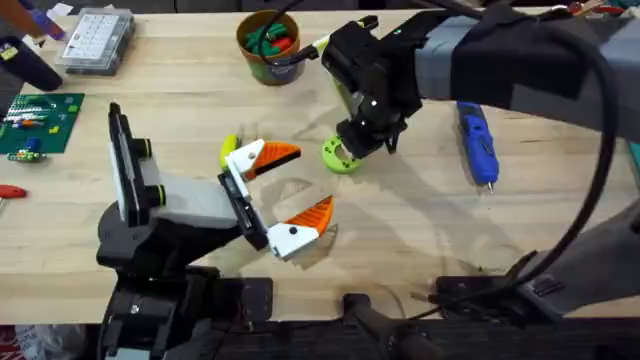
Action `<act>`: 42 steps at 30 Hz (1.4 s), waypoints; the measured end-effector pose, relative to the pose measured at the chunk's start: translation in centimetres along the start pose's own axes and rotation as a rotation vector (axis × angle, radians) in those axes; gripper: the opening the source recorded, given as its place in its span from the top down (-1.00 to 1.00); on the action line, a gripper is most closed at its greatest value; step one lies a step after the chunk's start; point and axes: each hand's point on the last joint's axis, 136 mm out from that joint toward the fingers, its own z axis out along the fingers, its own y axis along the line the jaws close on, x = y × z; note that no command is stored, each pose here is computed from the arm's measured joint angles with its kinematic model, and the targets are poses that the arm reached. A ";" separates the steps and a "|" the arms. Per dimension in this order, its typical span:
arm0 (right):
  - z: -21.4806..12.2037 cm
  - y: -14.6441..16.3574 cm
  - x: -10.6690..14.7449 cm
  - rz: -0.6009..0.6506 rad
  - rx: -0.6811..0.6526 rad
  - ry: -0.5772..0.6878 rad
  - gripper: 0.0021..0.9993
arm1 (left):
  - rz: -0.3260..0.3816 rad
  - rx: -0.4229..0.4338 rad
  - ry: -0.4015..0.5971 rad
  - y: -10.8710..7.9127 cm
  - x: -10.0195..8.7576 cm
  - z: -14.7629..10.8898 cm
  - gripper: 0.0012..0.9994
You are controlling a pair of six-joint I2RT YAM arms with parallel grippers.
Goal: Pick up the gripper from the table and insert it into the empty holder that is missing its gripper. Then pick up a screw, insert it into the mounting hole, and use the screwdriver to tighten it. Finally, clean up the table by picking up the vegetable and placing it into the bucket.
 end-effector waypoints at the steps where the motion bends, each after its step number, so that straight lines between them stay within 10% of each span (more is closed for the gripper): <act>1: 0.0 0.0 0.0 0.000 0.000 -0.001 1.00 | 0.000 0.000 0.000 0.0 0.0 0.0 -0.99; 12: -1.0 0.0 -0.2 0.001 -0.004 -0.025 1.00 | 0.000 0.000 0.000 0.0 0.0 0.0 -0.99; 42: -20.8 0.7 -3.7 -0.032 -0.063 -0.324 1.00 | 0.000 0.000 0.000 0.0 0.0 0.0 -0.99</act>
